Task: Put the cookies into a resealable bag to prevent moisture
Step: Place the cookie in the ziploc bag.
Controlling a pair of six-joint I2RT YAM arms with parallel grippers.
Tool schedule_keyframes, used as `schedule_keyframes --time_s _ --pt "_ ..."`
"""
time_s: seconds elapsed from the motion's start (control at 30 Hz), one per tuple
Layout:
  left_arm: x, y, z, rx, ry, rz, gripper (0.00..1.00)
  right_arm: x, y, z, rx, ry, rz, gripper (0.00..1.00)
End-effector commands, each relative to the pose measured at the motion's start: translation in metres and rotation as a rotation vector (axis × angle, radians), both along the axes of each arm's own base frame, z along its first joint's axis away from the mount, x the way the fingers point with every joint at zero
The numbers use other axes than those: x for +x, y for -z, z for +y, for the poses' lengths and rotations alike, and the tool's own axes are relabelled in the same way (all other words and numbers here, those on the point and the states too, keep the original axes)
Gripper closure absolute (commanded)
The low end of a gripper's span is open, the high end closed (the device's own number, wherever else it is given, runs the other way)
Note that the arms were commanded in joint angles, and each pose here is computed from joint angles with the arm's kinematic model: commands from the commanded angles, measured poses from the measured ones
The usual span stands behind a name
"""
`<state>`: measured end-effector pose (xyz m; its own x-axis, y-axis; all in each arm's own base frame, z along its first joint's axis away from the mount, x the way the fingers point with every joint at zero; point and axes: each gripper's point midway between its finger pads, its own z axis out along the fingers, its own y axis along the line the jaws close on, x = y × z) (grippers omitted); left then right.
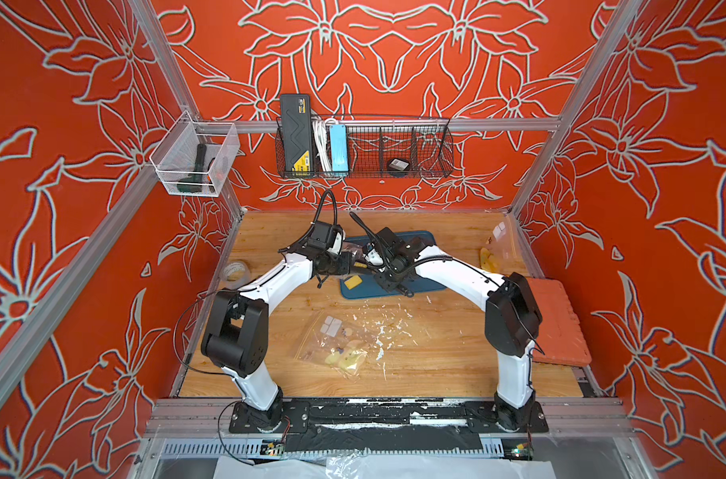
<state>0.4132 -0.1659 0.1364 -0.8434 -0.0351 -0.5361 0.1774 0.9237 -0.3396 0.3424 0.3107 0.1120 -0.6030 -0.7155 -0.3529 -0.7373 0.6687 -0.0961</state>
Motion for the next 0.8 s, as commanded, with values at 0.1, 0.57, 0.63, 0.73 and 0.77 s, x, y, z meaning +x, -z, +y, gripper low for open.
schedule_keyframes --time_s 0.1,0.57,0.63,0.73,0.77 --pt "-0.002 -0.013 -0.011 -0.068 0.053 -0.033 1.0 -0.002 -0.023 0.02 0.105 -0.031 -0.005 0.73" --pt "-0.003 -0.006 -0.013 -0.072 0.065 -0.008 1.0 0.011 -0.036 0.03 0.13 -0.013 -0.033 0.55" --pt "-0.002 -0.006 -0.013 -0.071 0.064 -0.006 1.0 0.01 -0.038 0.03 0.131 -0.014 -0.034 0.5" --pt "-0.002 -0.005 -0.013 -0.069 0.062 -0.003 1.0 0.01 -0.039 0.03 0.136 -0.014 -0.032 0.49" --pt "-0.002 -0.005 -0.012 -0.068 0.061 -0.002 1.0 0.009 -0.04 0.03 0.137 -0.014 -0.032 0.49"
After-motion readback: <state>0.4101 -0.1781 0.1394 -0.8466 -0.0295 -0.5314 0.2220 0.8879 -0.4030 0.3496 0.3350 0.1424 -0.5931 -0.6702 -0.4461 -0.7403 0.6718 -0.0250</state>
